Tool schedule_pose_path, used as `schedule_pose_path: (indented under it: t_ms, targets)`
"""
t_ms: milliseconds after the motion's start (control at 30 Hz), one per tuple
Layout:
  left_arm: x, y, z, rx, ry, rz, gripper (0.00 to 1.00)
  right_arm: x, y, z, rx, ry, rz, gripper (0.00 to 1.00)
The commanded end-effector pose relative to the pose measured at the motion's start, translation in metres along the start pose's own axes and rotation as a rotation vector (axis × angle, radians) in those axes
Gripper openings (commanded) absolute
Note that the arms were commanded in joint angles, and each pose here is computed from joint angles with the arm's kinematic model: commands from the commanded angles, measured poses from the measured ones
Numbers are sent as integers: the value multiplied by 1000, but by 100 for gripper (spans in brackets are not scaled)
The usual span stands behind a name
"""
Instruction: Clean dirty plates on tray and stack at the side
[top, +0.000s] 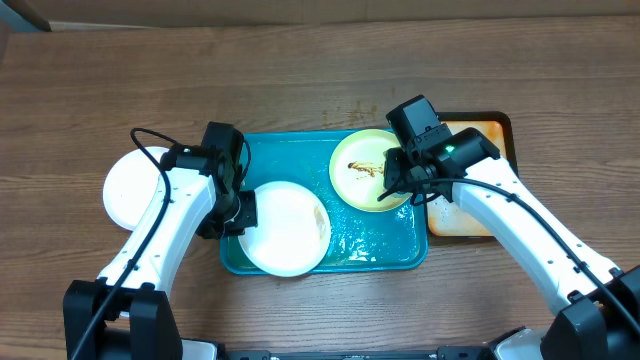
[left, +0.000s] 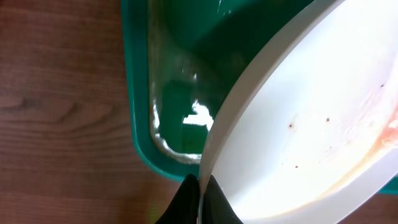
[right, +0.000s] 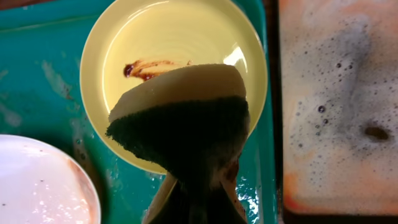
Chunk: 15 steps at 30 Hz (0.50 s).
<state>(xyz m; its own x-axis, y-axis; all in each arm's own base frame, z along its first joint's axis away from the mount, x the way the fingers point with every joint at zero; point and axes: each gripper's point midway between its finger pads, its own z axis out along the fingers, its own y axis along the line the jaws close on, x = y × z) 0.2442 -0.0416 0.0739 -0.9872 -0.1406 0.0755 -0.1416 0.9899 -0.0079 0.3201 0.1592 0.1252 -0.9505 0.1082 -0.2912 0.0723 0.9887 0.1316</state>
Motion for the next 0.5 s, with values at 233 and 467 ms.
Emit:
schedule_pose_path:
  t_ms: [233, 467]
  targets:
    - [-29, -11, -7, 57, -114, -36, 4, -1, 6, -3, -19, -6, -26, 4]
    - [-7, -10, -6, 59, -20, -57, 4, 0, 5, -3, -15, 0, -26, 4]
